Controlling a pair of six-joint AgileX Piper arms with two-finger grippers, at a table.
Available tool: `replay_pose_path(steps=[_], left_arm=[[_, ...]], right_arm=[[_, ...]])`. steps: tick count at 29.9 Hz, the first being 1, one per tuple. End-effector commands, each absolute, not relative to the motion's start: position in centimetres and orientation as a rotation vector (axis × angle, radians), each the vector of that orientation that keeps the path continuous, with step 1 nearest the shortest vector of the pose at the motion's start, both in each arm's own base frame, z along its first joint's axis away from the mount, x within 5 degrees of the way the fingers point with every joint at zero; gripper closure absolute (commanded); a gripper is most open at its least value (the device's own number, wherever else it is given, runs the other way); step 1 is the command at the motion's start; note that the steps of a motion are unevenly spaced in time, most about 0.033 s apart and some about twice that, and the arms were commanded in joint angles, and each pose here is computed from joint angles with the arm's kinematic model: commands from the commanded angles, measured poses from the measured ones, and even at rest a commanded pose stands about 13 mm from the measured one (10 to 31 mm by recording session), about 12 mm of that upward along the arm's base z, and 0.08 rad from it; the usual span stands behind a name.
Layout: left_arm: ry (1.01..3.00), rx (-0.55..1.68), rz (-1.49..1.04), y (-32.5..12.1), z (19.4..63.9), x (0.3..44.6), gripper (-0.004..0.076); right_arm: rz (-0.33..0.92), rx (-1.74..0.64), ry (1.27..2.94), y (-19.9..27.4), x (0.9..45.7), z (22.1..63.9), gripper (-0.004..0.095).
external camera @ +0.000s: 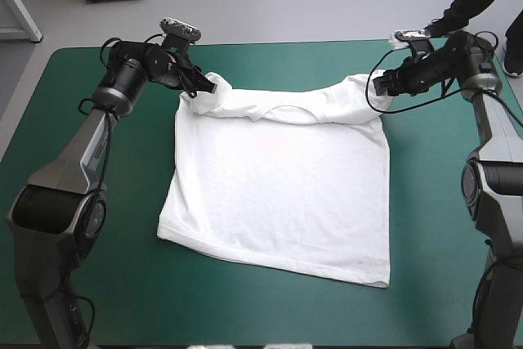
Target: Fold the cloth
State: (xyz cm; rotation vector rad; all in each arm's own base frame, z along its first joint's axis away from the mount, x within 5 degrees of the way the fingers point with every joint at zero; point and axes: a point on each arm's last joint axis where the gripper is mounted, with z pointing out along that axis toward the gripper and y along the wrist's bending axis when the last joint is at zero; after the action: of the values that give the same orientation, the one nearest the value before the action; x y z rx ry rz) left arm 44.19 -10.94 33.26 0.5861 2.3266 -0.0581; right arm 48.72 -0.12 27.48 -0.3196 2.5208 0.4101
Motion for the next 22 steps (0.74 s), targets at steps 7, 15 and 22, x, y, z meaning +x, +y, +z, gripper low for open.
replay_pose_path(steps=[7, 15, 22], left_arm=[[2.369, 0.599, -0.018, -8.0, 40.9, 34.3, 0.0447], [2.419, 0.592, -0.027, -6.1, 40.5, 25.9, 0.0447], [2.624, 0.673, -0.048, -6.3, 33.6, 22.5, 0.0398]], right_arm=[[0.444, -0.311, 2.434, 0.1, 41.9, 35.0, 0.0354], [0.429, -0.366, 2.480, 2.1, 31.9, 36.4, 0.0354], [0.380, -0.431, 2.512, 4.3, 25.2, 36.4, 0.0354]])
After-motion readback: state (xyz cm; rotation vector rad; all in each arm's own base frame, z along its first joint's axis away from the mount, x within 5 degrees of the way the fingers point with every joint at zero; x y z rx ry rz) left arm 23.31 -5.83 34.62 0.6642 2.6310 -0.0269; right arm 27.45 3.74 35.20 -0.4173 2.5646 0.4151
